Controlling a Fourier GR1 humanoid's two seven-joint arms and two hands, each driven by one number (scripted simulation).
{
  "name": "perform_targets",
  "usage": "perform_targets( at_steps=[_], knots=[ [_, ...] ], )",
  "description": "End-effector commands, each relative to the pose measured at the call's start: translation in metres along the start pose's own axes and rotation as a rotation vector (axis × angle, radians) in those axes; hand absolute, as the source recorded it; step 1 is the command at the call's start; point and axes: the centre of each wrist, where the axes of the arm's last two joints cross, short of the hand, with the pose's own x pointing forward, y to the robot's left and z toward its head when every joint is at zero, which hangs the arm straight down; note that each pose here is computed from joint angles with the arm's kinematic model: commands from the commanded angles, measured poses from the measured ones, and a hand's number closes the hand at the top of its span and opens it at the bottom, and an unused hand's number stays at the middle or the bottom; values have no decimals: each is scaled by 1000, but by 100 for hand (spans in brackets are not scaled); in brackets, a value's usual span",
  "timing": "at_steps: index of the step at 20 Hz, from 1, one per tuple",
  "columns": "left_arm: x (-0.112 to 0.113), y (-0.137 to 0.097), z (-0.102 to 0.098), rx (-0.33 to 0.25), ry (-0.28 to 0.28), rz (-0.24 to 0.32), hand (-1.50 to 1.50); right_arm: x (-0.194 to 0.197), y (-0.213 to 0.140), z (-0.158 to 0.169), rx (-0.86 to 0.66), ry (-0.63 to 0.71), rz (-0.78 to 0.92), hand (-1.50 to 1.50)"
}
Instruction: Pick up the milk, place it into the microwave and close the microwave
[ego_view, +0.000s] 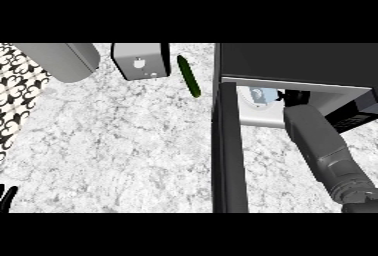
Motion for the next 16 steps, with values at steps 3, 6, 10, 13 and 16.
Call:
perform_targets(
  at_steps=[3, 6, 10, 13, 16],
  knots=[
    [-4, 9, 0, -2, 13, -1, -150, -20, -21, -2, -1, 24, 63, 150],
    [-10, 7, -10, -7, 11, 2, -150, -30, -19, 12, -30, 64, 66, 150],
    [-11, 4, -17, -26, 8, -7, -150, -25, -28, -3, -11, 41, 126, 150],
    [-14, 1, -17, -19, 17, 7, -150, -22, -11, 13, 23, 23, 134, -150],
    [-16, -2, -27, -29, 1, 18, -150, -23, -11, 12, 47, -1, 172, -150]
  ],
)
